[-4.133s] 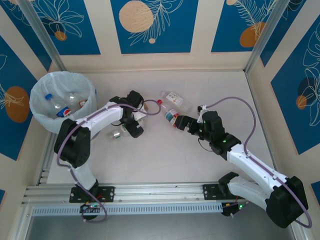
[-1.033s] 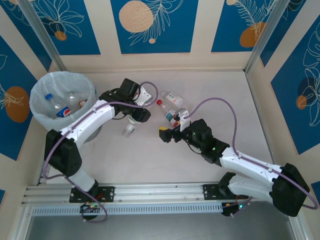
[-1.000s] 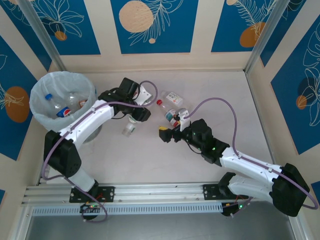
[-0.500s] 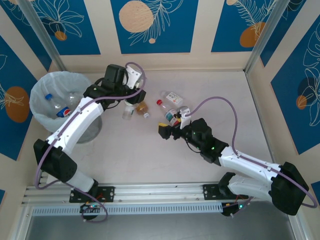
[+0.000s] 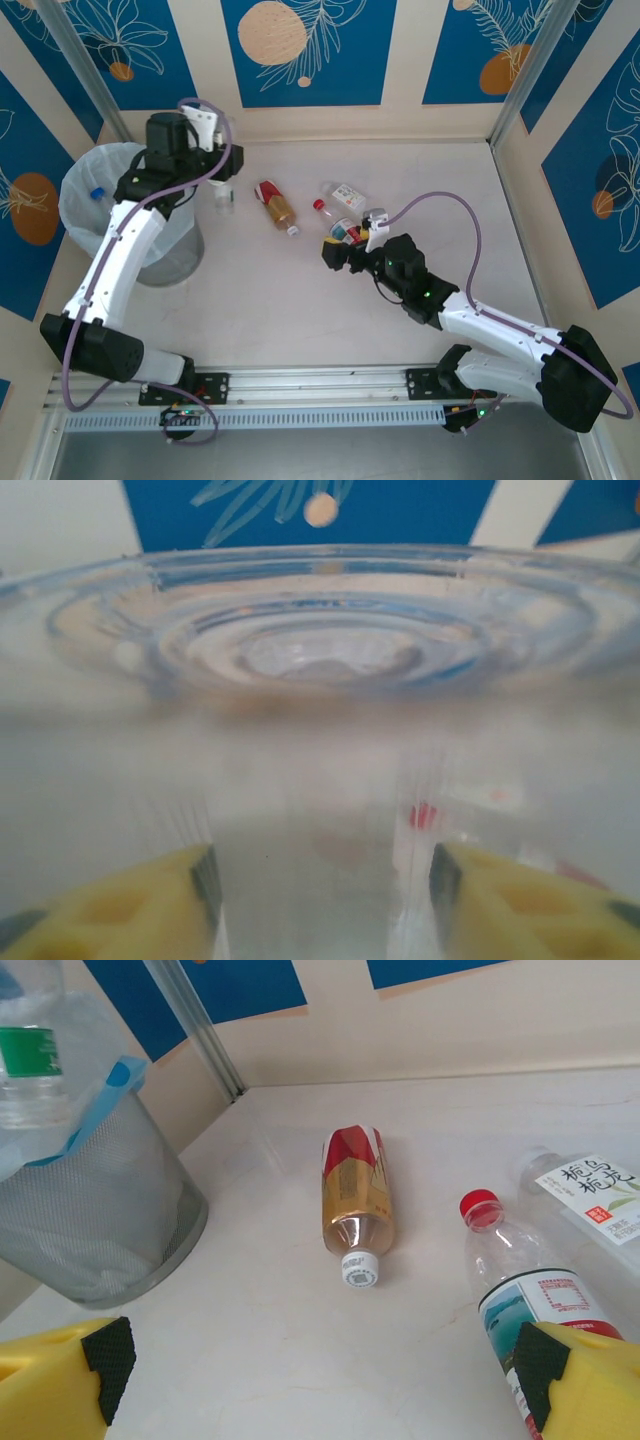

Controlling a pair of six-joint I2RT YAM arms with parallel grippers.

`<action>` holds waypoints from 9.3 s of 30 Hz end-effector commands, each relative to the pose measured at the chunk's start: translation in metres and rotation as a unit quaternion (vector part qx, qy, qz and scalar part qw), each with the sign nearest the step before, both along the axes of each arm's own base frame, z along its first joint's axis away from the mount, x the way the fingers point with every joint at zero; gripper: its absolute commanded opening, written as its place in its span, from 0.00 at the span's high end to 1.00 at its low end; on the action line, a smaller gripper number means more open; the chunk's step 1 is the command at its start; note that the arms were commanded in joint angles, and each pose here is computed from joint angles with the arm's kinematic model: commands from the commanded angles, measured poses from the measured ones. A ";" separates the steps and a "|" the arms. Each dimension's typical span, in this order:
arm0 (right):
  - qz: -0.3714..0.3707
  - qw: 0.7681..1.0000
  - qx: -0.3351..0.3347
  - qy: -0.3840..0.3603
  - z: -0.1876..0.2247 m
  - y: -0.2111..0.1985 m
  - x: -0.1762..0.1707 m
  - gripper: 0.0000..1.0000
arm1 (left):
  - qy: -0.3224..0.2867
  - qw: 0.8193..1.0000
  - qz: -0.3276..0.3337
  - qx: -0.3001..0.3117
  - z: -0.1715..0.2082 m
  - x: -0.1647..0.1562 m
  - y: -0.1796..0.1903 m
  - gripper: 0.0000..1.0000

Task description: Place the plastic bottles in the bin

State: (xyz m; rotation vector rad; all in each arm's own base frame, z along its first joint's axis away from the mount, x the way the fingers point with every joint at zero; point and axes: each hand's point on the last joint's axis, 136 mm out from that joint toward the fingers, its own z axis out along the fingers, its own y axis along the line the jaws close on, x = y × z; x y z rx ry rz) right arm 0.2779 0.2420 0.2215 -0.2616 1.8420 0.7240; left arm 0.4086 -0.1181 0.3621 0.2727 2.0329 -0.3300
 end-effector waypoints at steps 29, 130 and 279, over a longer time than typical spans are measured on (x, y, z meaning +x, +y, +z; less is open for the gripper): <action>-0.031 0.999 0.025 0.009 0.017 -0.008 0.010 0.01 | -0.142 0.915 0.376 -0.039 0.075 -0.032 0.198 0.49; -0.008 0.911 -0.272 0.308 -0.149 -0.055 0.057 0.02 | 0.021 0.987 0.044 -0.150 0.001 -0.069 0.015 0.01; 0.209 0.974 -0.005 0.083 0.024 0.064 -0.008 0.17 | 0.015 0.961 -0.174 -0.215 0.020 -0.030 -0.150 0.68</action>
